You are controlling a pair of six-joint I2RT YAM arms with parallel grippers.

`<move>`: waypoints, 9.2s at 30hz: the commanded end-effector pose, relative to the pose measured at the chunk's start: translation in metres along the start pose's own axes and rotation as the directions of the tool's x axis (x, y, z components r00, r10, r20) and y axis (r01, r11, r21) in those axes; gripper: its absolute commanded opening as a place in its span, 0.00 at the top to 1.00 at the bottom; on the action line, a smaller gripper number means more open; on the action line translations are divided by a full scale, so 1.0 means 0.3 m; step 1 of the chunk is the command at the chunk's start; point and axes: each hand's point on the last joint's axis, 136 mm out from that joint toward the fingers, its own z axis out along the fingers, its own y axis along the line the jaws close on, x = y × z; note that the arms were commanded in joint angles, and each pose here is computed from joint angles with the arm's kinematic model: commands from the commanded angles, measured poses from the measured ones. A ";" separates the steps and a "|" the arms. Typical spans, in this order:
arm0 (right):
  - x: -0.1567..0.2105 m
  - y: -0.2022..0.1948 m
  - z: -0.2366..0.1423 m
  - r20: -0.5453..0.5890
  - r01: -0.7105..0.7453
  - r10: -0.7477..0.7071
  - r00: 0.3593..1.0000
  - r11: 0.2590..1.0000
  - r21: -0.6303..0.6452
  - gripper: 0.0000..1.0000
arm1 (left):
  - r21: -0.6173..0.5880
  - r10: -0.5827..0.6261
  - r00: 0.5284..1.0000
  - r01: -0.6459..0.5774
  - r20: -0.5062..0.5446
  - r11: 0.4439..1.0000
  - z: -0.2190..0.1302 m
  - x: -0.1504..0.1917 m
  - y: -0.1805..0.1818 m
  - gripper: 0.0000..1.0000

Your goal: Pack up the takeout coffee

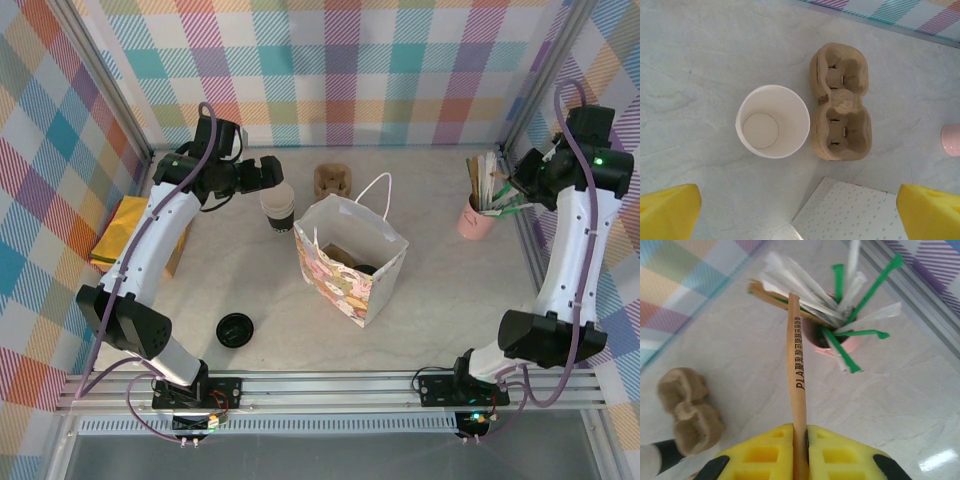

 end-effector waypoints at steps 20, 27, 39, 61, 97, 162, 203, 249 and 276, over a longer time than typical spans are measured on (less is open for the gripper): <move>0.572 0.540 -0.369 -0.143 0.358 -0.592 0.794 0.643 -0.677 0.86 | -0.104 -0.033 0.994 0.044 0.106 0.994 -0.073 -0.047 0.074 0.00; 0.740 0.474 -0.273 -0.277 0.501 -0.740 0.613 0.635 -0.588 0.87 | -0.196 -0.069 0.986 0.098 0.151 0.976 -0.120 -0.034 0.144 0.00; 0.888 0.608 -0.060 -0.329 0.638 -0.837 0.438 0.547 -0.542 0.81 | -0.245 -0.067 0.991 0.095 0.118 0.965 -0.105 0.014 0.186 0.00; 0.742 0.825 -0.074 -0.037 0.717 -0.845 0.533 0.475 -0.510 0.01 | -0.420 -0.214 0.977 0.197 0.005 0.886 -0.003 0.060 0.495 0.02; 0.637 0.849 -0.006 0.068 0.605 -0.726 0.685 0.514 -0.608 0.01 | -0.730 -0.284 0.884 -0.088 -0.371 0.678 0.235 0.256 1.061 0.52; 0.648 0.811 0.021 0.034 0.567 -0.706 0.707 0.538 -0.624 0.01 | -0.826 -0.266 0.940 -0.029 -0.214 0.563 -0.061 0.114 0.971 1.00; 0.434 0.559 -0.051 0.110 0.420 -0.408 0.906 0.842 -0.338 0.01 | -0.027 0.690 0.554 -0.771 0.467 0.637 -0.581 -0.019 -0.686 1.00; 0.457 0.532 -0.018 0.076 0.405 -0.404 0.912 0.855 -0.324 0.01 | 0.310 0.734 0.651 -0.750 0.191 0.584 -0.309 0.373 -0.656 1.00; 0.349 0.407 -0.027 0.131 0.343 -0.319 0.939 0.906 -0.247 0.01 | 0.093 0.448 0.868 -0.475 0.215 0.875 -0.232 0.032 -0.429 0.00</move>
